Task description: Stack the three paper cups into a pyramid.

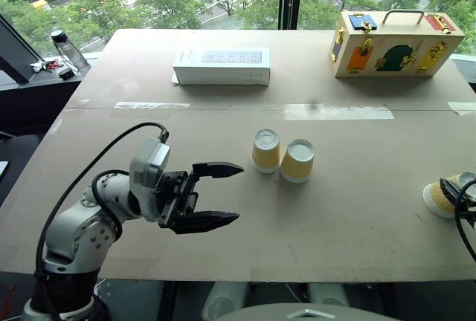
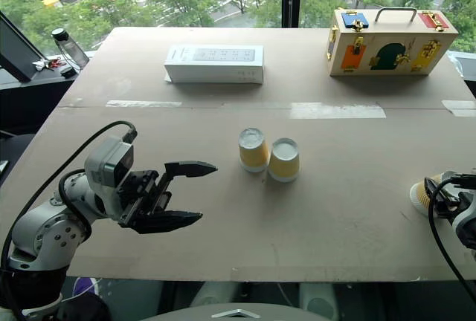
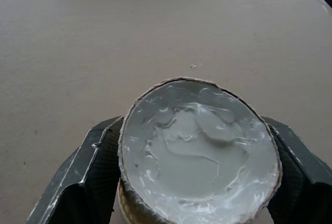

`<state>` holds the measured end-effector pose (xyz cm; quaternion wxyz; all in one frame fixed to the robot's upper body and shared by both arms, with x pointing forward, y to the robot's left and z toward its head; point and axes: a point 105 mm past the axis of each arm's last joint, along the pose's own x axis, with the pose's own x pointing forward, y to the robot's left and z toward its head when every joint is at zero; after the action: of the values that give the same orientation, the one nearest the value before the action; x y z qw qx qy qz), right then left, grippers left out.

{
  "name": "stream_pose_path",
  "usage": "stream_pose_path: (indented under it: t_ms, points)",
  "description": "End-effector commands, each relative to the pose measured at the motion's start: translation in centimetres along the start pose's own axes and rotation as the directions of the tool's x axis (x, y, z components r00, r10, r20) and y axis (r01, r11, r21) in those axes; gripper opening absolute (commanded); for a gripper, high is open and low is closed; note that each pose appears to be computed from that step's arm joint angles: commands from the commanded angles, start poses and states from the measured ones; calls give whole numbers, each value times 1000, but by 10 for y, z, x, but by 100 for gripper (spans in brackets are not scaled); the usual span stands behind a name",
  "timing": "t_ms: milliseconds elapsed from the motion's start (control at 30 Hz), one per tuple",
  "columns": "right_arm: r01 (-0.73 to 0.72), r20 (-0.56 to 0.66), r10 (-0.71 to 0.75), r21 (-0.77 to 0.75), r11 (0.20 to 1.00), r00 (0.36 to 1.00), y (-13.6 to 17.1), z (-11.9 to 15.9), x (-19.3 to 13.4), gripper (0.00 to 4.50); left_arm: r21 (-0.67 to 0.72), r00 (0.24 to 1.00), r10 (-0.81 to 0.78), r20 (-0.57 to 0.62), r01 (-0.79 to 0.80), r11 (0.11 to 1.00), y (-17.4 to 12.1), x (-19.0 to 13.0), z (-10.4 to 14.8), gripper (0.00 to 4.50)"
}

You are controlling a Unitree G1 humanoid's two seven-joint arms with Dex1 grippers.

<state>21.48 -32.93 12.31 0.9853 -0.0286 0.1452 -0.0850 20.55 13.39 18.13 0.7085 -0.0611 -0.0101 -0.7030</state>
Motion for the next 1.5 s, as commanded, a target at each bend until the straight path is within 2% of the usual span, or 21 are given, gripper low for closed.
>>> stream_pose_path:
  t_ms: [33,133,200,267,333,367,433,533,633,667,733,800,933,1167,1300,1333,1500]
  points:
    - [-46,105,54,-82,996,993,7,23,-5,233,35,1000,7,-1,-7,999,-4,0,7,450]
    - [-252,217,268,-101,963,939,45,52,-8,233,29,997,80,20,-81,996,1,-6,4,450]
    - [-443,251,471,-160,882,846,87,72,-11,233,-5,982,175,71,-175,985,8,-17,5,450]
    - [-619,273,659,-226,752,701,136,97,-14,233,-1,966,243,87,-244,970,8,-29,3,450]
    - [-701,275,751,-271,660,600,166,116,-15,233,5,951,295,93,-297,955,8,-37,2,450]
    - [-715,268,776,-302,630,571,177,125,-13,233,13,942,322,96,-325,946,9,-40,1,450]
    - [-763,228,848,-368,531,479,210,144,-11,233,-39,919,380,107,-378,925,5,-54,-3,450]
    - [-808,149,910,-422,412,386,244,156,-12,233,-25,870,478,122,-479,877,3,-72,-6,450]
    - [-830,84,934,-435,348,347,261,158,-13,233,37,821,555,131,-564,825,3,-85,-10,450]
    - [-833,67,939,-444,331,338,267,158,-13,233,30,817,542,196,-558,829,-2,-88,-8,450]
    - [-831,37,942,-461,312,333,274,158,-13,233,75,798,565,213,-589,804,-7,-96,-13,450]
    - [-832,13,946,-471,292,324,276,156,-13,233,32,811,560,167,-572,820,-14,-99,-22,450]
    - [-831,-23,944,-482,277,328,279,152,-8,233,-27,826,539,165,-542,840,-21,-102,-25,450]
    - [-826,-82,941,-508,245,329,288,141,-3,233,-44,835,526,161,-526,849,-27,-106,-27,450]
    - [-823,-108,942,-524,218,318,291,136,-1,426,-42,853,493,174,-494,869,-34,-104,-26,450]
    - [-823,-104,944,-526,214,312,291,136,-2,442,-37,853,489,184,-491,870,-35,-105,-25,450]
    - [-820,-27,960,-527,222,277,284,151,-11,442,-31,857,465,223,-471,882,-38,-105,-21,450]
